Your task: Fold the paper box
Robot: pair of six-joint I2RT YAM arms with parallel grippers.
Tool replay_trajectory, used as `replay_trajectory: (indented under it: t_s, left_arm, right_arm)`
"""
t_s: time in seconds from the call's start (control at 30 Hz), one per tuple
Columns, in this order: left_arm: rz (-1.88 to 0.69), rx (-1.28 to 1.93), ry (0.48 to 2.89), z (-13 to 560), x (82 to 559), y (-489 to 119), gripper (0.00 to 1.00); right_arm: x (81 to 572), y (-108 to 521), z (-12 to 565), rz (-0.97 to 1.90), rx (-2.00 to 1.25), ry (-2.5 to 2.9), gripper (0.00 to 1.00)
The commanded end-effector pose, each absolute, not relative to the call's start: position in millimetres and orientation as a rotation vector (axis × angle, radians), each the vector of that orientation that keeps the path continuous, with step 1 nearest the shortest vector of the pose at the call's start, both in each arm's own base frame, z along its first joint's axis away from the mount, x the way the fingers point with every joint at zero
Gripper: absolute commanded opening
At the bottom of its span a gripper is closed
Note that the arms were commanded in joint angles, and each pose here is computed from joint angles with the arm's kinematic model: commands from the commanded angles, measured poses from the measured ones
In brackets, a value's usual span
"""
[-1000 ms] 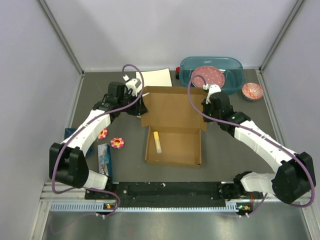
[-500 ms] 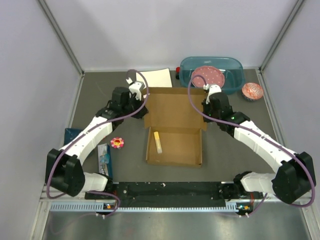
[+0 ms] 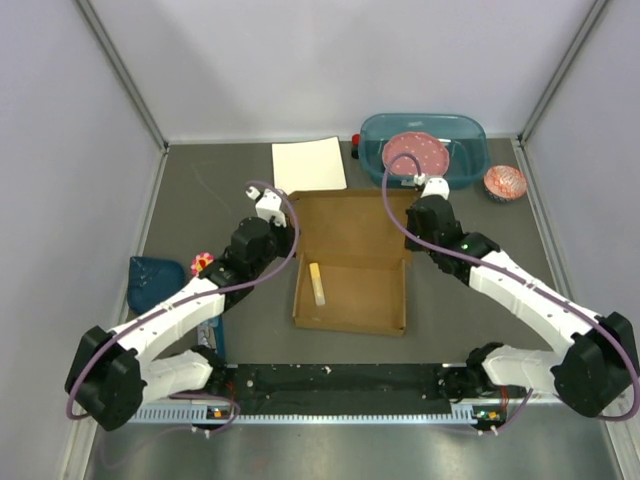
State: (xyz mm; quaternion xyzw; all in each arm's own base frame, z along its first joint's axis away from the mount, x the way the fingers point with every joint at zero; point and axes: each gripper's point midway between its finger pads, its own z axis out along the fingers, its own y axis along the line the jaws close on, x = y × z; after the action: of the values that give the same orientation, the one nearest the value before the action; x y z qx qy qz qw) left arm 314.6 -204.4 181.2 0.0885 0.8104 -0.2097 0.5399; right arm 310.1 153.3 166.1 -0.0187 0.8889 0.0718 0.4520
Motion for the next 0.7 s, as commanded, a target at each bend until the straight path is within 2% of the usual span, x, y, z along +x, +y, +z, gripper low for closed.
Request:
replay_trajectory:
  t_s: [0.0,0.3,0.67]
  left_arm:
    - [-0.491,0.051,1.818,197,319,-199,0.0]
    - [-0.508,0.054,1.672,206,301,-207,0.0]
    - [-0.527,0.095,1.62,191,277,-204,0.0]
  right_arm:
    - [296,156,162,0.212,0.031,2.209,0.0]
    - [284,162,161,0.249,0.038,2.158,0.0]
    - [261,158,134,0.229,0.073,2.121,0.0]
